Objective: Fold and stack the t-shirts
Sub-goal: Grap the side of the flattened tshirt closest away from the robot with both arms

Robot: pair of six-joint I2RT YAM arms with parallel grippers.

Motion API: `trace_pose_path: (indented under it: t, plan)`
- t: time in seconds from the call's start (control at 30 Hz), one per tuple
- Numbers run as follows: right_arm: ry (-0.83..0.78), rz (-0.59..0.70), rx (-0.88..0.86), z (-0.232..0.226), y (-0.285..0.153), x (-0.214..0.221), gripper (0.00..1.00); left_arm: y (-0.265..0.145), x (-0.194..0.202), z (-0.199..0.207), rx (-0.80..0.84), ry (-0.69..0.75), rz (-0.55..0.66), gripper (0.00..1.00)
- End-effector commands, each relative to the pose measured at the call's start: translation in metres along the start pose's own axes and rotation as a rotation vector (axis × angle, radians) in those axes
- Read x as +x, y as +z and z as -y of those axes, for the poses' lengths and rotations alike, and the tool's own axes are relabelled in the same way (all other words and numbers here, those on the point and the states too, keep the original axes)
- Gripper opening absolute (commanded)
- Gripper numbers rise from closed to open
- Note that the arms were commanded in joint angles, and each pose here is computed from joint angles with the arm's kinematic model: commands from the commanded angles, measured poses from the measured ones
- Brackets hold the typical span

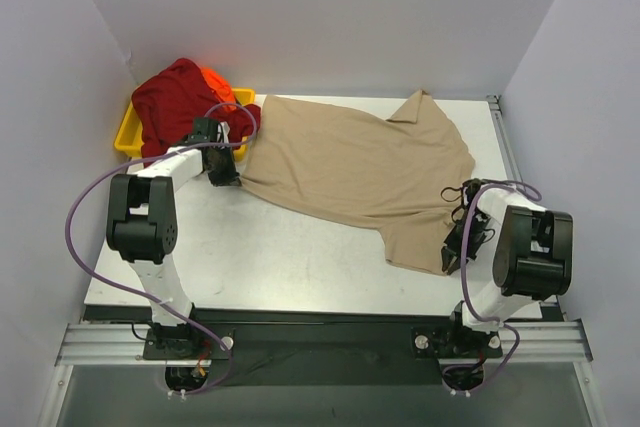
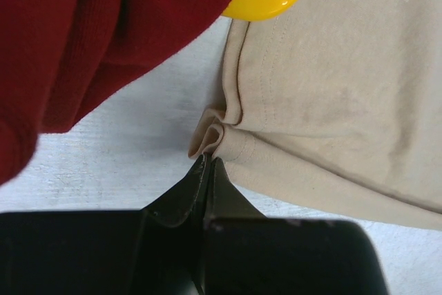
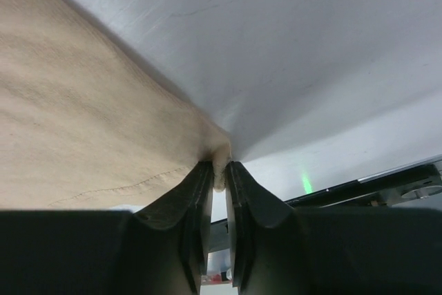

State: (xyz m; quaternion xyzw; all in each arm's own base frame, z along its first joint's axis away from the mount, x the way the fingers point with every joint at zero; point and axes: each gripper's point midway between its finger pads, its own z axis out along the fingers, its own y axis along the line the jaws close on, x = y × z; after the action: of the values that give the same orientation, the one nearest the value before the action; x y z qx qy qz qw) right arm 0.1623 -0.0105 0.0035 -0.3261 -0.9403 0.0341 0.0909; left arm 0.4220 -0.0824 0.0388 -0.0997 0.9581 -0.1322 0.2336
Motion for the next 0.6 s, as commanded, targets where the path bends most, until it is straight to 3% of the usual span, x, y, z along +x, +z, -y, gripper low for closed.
trace_pose_path:
  t: [0.0, 0.17, 0.57]
  plan:
    - [-0.001, 0.001, 0.056, 0.008, 0.008, 0.001, 0.14, -0.018, -0.02, 0.007, 0.029, 0.017, 0.064, 0.0]
    - [-0.025, -0.011, 0.048, 0.012, -0.01, 0.011, 0.0, -0.022, -0.016, 0.006, 0.027, 0.015, 0.062, 0.0]
    - [-0.068, -0.016, 0.063, 0.035, -0.067, 0.057, 0.0, -0.047, 0.015, -0.003, -0.018, -0.059, 0.03, 0.0]
